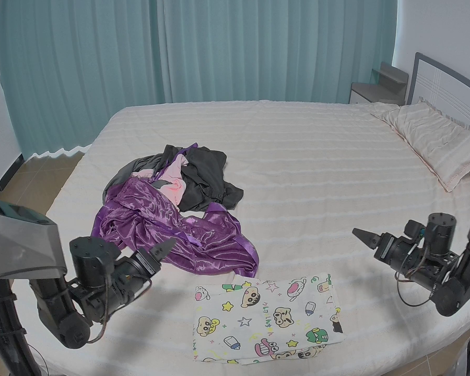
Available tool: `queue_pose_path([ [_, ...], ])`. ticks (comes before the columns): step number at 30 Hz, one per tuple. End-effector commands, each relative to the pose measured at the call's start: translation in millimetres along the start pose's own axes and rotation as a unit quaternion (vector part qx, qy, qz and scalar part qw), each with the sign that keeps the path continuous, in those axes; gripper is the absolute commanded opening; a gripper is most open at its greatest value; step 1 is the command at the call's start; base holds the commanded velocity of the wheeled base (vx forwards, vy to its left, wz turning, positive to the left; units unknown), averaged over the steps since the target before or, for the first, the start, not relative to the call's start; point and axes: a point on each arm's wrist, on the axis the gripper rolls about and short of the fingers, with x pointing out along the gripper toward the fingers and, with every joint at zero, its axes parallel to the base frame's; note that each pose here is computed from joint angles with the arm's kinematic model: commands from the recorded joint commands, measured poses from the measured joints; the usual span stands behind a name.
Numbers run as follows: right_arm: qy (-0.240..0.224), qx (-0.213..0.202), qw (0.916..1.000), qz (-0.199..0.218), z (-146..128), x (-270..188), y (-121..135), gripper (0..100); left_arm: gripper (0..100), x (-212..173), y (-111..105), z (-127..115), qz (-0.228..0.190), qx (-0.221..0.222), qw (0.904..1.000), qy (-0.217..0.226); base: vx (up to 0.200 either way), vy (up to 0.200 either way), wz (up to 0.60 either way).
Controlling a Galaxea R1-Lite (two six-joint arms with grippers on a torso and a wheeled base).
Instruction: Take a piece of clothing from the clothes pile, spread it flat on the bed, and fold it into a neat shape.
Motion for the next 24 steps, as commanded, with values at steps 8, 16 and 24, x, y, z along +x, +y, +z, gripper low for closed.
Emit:
queue_pose_path([
  [8, -0.176, -0.078, 0.9813, 0.012, 19, -182, 32, 100, 100, -170, -43, 72, -0.069, 0.146, 0.95, -0.267, 0.0, 0.0, 0.0],
  [16, -0.152, -0.114, 0.9819, 0.001, -8, -236, 29, 100, 100, -239, -39, 56, -0.037, 0.197, 0.9358, -0.29, 0.0, 0.0, 0.0],
  [24, -0.146, -0.148, 0.9779, -0.019, -40, -267, 16, 100, 100, -290, -23, 31, -0.011, 0.259, 0.9218, -0.288, 0.0, 0.0, 0.0],
])
